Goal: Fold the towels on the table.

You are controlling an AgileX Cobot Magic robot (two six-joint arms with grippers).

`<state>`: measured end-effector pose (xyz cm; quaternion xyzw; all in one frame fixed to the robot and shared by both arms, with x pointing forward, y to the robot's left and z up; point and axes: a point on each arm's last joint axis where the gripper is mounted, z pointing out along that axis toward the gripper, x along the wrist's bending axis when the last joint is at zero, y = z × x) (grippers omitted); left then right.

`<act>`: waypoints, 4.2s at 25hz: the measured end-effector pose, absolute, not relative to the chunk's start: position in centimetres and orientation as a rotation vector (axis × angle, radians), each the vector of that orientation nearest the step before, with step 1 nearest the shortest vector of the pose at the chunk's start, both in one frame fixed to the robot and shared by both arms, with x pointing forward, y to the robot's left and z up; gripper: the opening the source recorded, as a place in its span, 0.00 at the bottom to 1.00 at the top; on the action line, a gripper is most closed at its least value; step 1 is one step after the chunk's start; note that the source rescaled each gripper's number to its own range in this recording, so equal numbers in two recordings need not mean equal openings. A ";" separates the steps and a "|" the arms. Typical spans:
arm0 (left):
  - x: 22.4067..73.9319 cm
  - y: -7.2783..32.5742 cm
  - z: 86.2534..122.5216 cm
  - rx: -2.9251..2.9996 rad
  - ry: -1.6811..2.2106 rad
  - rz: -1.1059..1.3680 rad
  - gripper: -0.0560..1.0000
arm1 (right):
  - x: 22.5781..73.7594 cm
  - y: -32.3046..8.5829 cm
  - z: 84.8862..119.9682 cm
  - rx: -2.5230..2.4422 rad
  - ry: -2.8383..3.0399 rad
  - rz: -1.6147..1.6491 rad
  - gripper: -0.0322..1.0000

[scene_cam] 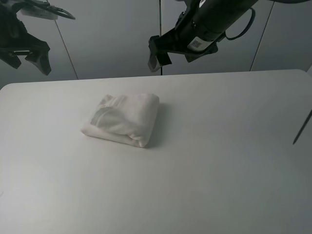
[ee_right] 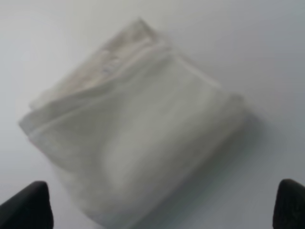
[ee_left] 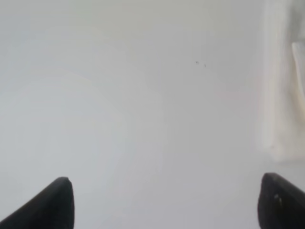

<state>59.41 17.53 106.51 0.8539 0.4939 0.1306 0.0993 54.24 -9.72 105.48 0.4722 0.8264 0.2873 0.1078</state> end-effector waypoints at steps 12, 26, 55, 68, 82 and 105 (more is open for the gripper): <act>45.6 23.0 113.7 2.300 1.413 0.600 0.99 | 42.8 -18.5 111.9 1.341 2.239 0.869 1.00; 30.2 27.9 111.3 2.033 1.363 0.596 1.00 | 27.7 -28.2 109.5 1.232 2.079 1.068 1.00; 22.7 29.4 105.4 1.851 1.057 0.677 1.00 | 22.7 -29.7 105.3 0.908 2.156 1.205 1.00; 22.8 29.2 105.4 1.789 1.210 0.790 1.00 | 22.8 -29.4 105.3 1.183 1.942 1.073 1.00; 22.9 29.2 105.5 1.778 1.217 0.794 1.00 | 23.0 -29.4 105.3 1.348 1.775 0.959 1.00; 22.8 29.1 105.5 1.801 1.158 0.751 1.00 | 23.0 -29.4 105.3 1.353 1.768 0.957 1.00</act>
